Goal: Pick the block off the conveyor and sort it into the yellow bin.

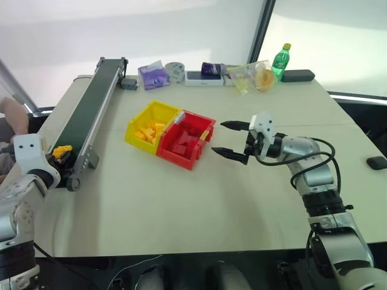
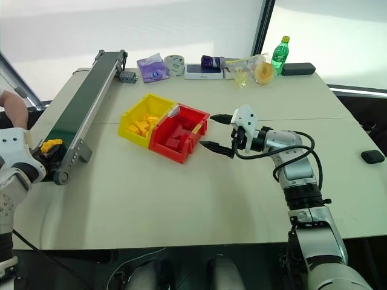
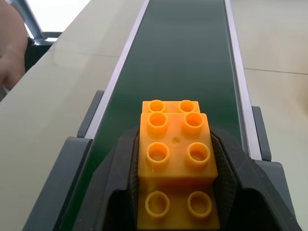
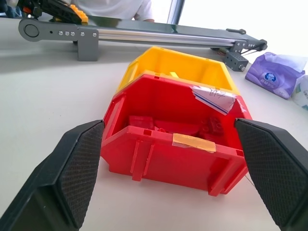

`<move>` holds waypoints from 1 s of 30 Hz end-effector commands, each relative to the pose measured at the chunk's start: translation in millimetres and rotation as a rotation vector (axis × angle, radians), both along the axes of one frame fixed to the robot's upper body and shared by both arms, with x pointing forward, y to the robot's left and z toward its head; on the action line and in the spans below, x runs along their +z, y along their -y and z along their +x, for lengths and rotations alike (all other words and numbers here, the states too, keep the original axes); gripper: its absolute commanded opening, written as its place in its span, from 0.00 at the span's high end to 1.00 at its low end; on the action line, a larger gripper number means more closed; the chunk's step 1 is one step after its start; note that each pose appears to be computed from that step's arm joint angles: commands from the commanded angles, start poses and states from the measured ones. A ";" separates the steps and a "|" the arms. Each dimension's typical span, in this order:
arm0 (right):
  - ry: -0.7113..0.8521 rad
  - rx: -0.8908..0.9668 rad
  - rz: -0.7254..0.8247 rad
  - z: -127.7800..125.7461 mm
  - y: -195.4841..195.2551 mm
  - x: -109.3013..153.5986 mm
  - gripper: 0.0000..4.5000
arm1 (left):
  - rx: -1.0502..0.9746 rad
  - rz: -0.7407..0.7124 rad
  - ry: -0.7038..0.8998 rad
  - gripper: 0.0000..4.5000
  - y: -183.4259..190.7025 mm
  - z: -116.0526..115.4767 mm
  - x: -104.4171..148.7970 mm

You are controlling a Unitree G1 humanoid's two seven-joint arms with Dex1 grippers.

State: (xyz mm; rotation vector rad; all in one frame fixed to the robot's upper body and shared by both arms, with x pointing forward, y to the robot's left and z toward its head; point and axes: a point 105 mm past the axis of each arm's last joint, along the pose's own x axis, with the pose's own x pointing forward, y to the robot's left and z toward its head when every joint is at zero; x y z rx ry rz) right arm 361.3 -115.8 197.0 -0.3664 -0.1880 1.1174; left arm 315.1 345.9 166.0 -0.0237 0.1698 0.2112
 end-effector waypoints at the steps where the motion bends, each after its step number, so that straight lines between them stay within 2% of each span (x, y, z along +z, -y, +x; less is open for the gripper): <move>1: 0.056 0.006 0.018 -2.8 -0.3 15.9 0.00 | -0.038 0.052 0.171 0.70 8.9 2.8 49.1; 2: 0.056 0.008 0.018 -2.8 -0.9 16.0 0.00 | -0.074 0.088 0.203 0.70 16.7 5.5 58.4; 4: 0.056 0.010 0.018 -2.5 -1.5 15.9 0.00 | -0.191 0.067 0.258 0.70 45.8 13.3 72.9; 6: 0.056 0.010 0.020 -2.3 -1.8 15.8 0.00 | -0.260 0.078 0.277 0.70 62.2 17.4 79.5; 10: 0.055 0.008 0.020 -1.1 -1.8 14.8 0.00 | -0.321 0.056 0.271 0.70 90.2 44.6 78.2; 13: 0.056 0.007 0.020 -0.4 -2.1 13.8 0.00 | -0.348 0.023 0.253 0.70 120.3 75.4 70.1; 19: 0.063 0.004 0.022 -1.4 -2.7 15.4 0.00 | -0.440 0.016 0.239 0.70 164.7 115.8 57.9; 22: 0.067 -0.001 0.021 -2.4 -1.4 16.3 0.00 | -0.473 -0.006 0.230 0.70 175.7 131.1 50.4; 24: 0.067 -0.005 0.020 -3.0 -0.4 16.4 0.00 | -0.509 -0.068 0.246 0.47 182.8 135.7 51.7; 26: 0.068 -0.007 0.019 -3.6 0.0 16.4 0.00 | -0.512 -0.028 0.253 0.29 184.1 138.7 52.7; 28: 0.068 -0.008 0.020 -4.3 0.0 16.9 0.00 | -0.527 -0.050 0.261 0.05 186.0 139.0 53.5; 29: 0.067 -0.009 0.020 -4.6 0.0 17.2 0.00 | -0.532 -0.060 0.264 0.01 186.5 139.0 53.7; 30: 0.067 -0.011 0.018 -4.7 0.1 17.1 0.00 | -0.543 -0.050 0.281 0.01 186.0 136.9 56.4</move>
